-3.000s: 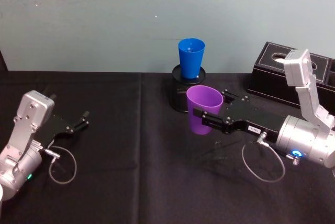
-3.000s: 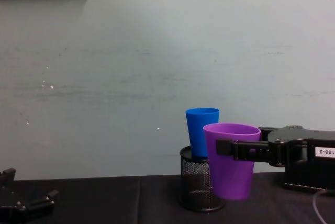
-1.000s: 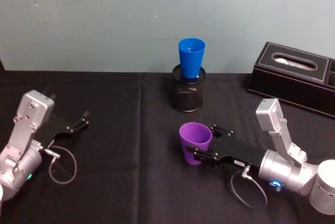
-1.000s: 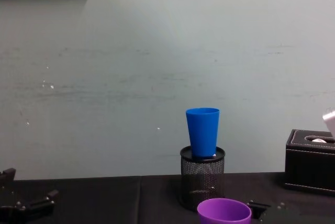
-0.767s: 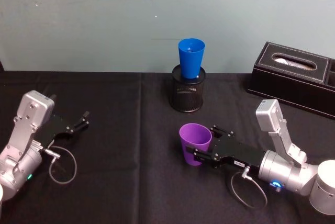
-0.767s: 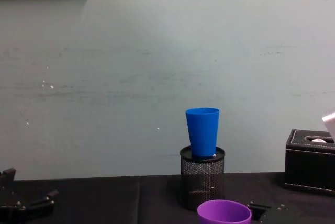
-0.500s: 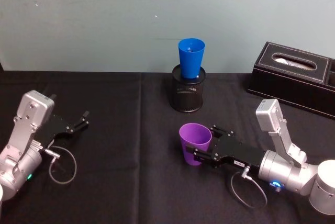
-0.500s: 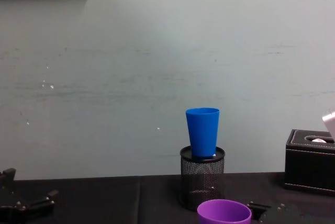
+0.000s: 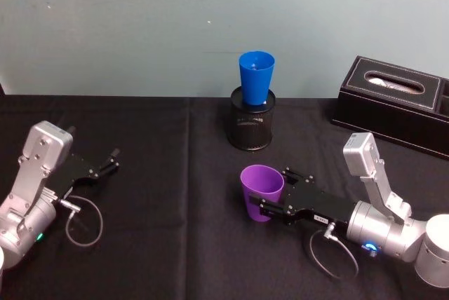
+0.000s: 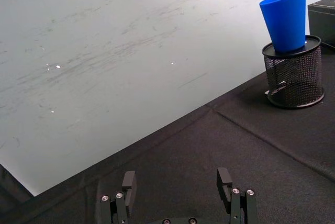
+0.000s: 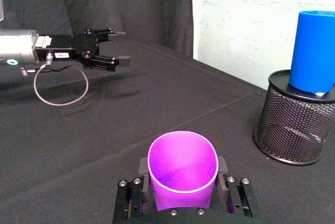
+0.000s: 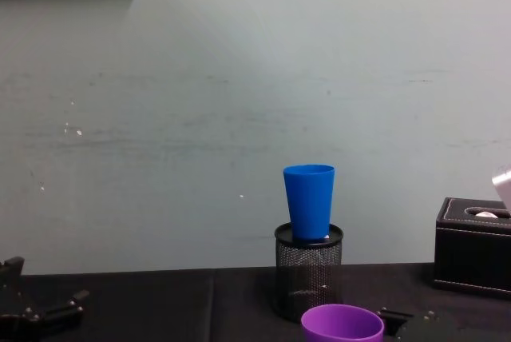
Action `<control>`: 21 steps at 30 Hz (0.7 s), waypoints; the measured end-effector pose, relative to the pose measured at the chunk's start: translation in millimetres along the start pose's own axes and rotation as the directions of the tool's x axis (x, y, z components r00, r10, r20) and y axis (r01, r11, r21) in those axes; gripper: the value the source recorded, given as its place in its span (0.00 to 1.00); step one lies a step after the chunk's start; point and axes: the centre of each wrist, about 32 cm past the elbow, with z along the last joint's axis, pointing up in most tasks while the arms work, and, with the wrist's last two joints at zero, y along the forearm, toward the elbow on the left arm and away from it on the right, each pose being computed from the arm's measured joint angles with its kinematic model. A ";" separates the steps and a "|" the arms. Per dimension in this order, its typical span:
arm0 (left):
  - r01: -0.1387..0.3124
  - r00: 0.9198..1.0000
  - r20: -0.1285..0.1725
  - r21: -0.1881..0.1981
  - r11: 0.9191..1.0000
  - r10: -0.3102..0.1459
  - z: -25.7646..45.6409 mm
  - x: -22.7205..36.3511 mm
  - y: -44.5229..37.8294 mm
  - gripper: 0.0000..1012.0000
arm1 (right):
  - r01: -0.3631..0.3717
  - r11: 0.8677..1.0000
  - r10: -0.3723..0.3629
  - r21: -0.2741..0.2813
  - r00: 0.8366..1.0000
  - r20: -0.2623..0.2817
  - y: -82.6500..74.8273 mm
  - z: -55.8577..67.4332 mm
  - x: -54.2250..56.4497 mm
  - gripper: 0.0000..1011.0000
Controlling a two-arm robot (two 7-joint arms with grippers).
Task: Pick up one cup with a gripper and tap it against the other cup.
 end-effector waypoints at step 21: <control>0.000 1.000 0.000 0.000 1.000 0.000 0.0 0.0 0.0 1.00 | 0.001 1.000 -0.001 0.000 1.000 0.000 0.0 0.2 0.0 0.72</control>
